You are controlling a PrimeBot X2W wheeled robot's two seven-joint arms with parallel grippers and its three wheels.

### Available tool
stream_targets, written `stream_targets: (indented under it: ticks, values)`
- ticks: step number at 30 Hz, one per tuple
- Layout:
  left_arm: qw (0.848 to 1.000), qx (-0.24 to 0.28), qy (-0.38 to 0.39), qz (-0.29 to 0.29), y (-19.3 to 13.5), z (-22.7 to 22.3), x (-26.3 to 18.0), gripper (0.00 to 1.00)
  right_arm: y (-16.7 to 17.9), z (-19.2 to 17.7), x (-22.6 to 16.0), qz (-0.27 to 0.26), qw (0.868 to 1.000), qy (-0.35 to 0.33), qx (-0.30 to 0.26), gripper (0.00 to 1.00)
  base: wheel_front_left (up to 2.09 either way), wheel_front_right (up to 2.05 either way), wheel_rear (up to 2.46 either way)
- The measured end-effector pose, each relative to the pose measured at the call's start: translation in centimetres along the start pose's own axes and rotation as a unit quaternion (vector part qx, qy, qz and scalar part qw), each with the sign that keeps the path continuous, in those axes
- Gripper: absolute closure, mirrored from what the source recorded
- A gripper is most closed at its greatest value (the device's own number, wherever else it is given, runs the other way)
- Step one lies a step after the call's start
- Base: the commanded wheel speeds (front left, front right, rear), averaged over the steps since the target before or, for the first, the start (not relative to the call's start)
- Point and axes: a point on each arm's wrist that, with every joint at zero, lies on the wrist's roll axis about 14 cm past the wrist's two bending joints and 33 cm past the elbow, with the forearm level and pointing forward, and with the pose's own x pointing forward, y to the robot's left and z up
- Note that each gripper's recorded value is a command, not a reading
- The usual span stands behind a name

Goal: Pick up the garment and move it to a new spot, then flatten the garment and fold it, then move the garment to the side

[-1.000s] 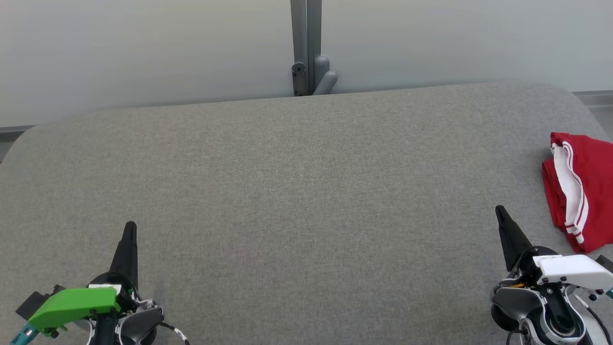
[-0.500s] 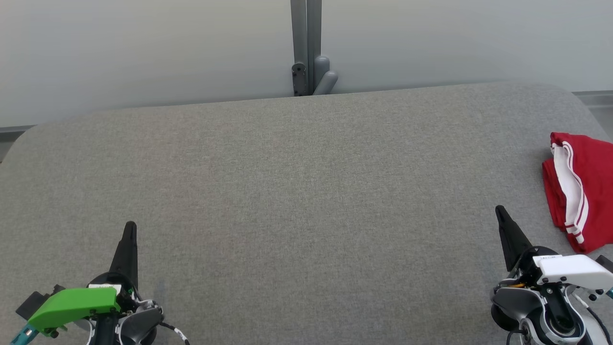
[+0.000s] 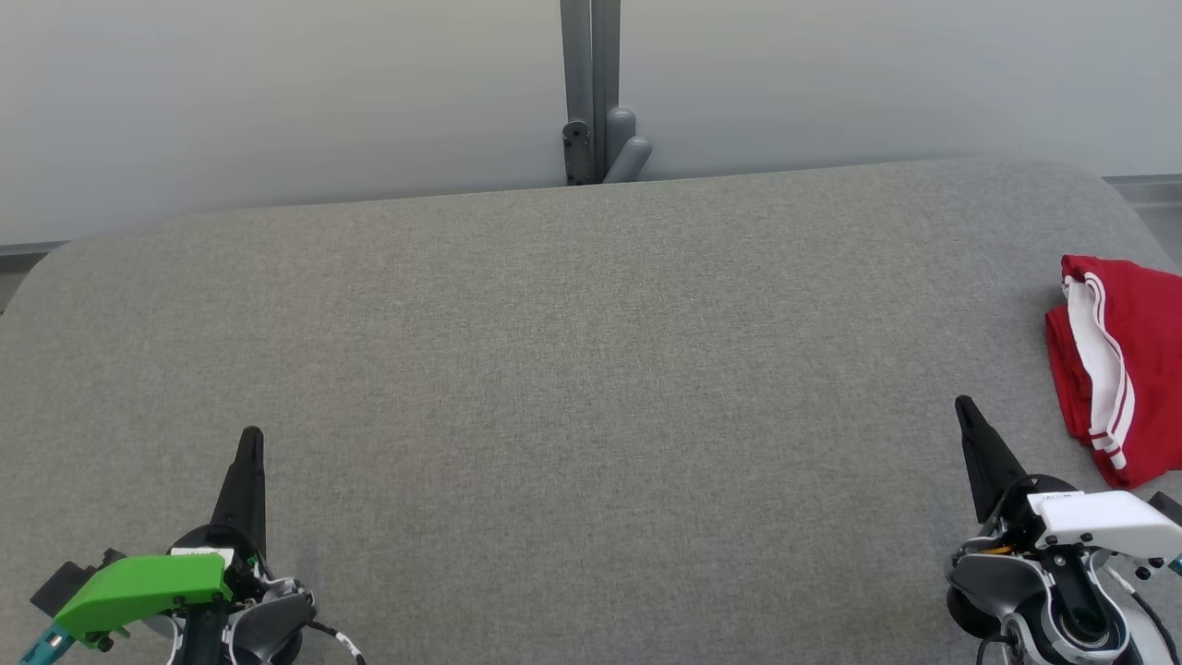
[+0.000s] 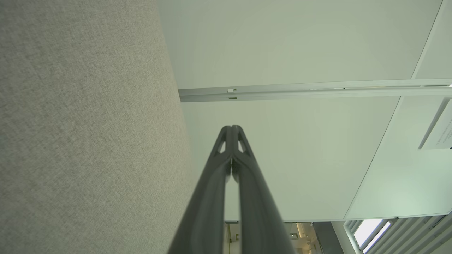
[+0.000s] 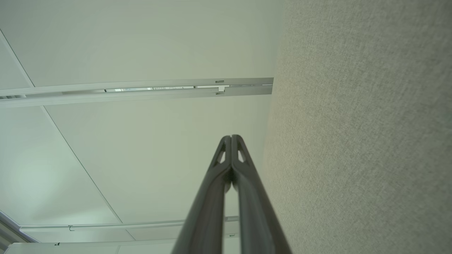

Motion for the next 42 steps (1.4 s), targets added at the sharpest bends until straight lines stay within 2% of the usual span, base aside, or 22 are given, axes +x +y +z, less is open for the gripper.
stream_targets:
  ticks: [42]
  values:
    - [1.000,0.000,0.000,0.000,0.00,0.00,0.00,1.00,0.00,0.00,0.00,0.000,1.000,0.000,0.000,1.00,0.00,0.00,0.00]
